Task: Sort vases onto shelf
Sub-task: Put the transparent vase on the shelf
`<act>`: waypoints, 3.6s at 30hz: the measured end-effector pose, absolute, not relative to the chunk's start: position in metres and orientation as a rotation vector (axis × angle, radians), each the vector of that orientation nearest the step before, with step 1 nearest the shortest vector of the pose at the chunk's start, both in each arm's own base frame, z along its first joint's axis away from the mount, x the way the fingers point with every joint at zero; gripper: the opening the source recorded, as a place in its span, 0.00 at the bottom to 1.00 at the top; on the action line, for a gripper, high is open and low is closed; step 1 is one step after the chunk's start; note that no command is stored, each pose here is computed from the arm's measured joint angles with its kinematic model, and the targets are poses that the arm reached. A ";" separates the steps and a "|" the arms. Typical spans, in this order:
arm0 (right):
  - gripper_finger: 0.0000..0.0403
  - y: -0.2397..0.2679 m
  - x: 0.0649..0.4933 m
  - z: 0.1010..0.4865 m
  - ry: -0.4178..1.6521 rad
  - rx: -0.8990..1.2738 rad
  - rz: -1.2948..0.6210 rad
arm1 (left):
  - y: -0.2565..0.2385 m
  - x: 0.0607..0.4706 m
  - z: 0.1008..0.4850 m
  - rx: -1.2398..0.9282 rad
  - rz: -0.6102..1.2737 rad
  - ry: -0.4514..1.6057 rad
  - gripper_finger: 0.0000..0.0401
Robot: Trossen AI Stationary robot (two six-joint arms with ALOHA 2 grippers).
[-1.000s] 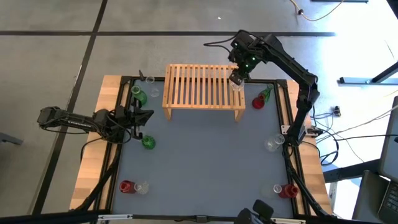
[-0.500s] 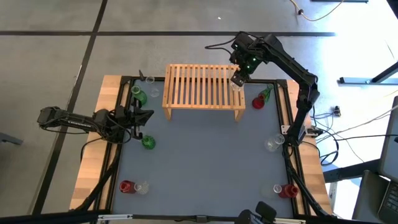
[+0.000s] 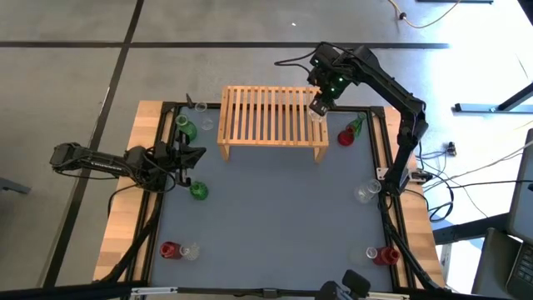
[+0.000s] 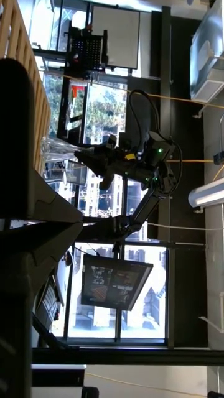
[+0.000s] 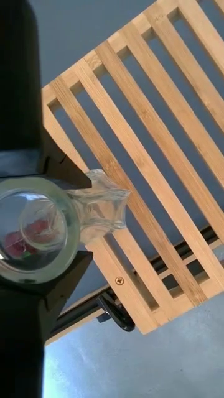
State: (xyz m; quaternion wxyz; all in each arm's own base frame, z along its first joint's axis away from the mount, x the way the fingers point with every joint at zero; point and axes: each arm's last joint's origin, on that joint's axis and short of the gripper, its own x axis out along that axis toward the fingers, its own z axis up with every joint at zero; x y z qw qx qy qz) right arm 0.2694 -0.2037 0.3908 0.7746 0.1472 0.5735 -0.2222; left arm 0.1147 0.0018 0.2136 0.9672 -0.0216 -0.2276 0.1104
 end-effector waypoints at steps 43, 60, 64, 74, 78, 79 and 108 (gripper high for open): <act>0.40 -0.216 0.283 0.383 1.180 0.295 -0.461 | 0.002 0.115 0.214 -0.043 0.224 -0.461 0.01; 0.47 -0.216 0.283 0.399 1.130 0.257 -0.490 | 0.002 0.115 0.214 -0.041 0.224 -0.461 0.01; 0.47 -0.214 0.279 0.412 1.100 0.246 -0.497 | 0.002 0.115 0.214 -0.041 0.224 -0.461 0.01; 0.47 -0.190 0.268 0.442 1.056 0.192 -0.459 | 0.002 0.115 0.214 -0.042 0.224 -0.461 0.01; 0.47 -0.174 0.260 0.455 1.019 0.162 -0.448 | 0.002 0.115 0.214 -0.043 0.223 -0.461 0.01; 0.47 -0.171 0.259 0.457 1.012 0.159 -0.445 | 0.002 0.115 0.214 -0.043 0.223 -0.461 0.01; 0.51 -0.181 0.269 0.426 1.031 0.222 -0.577 | 0.001 0.115 0.213 -0.088 0.181 -0.461 0.01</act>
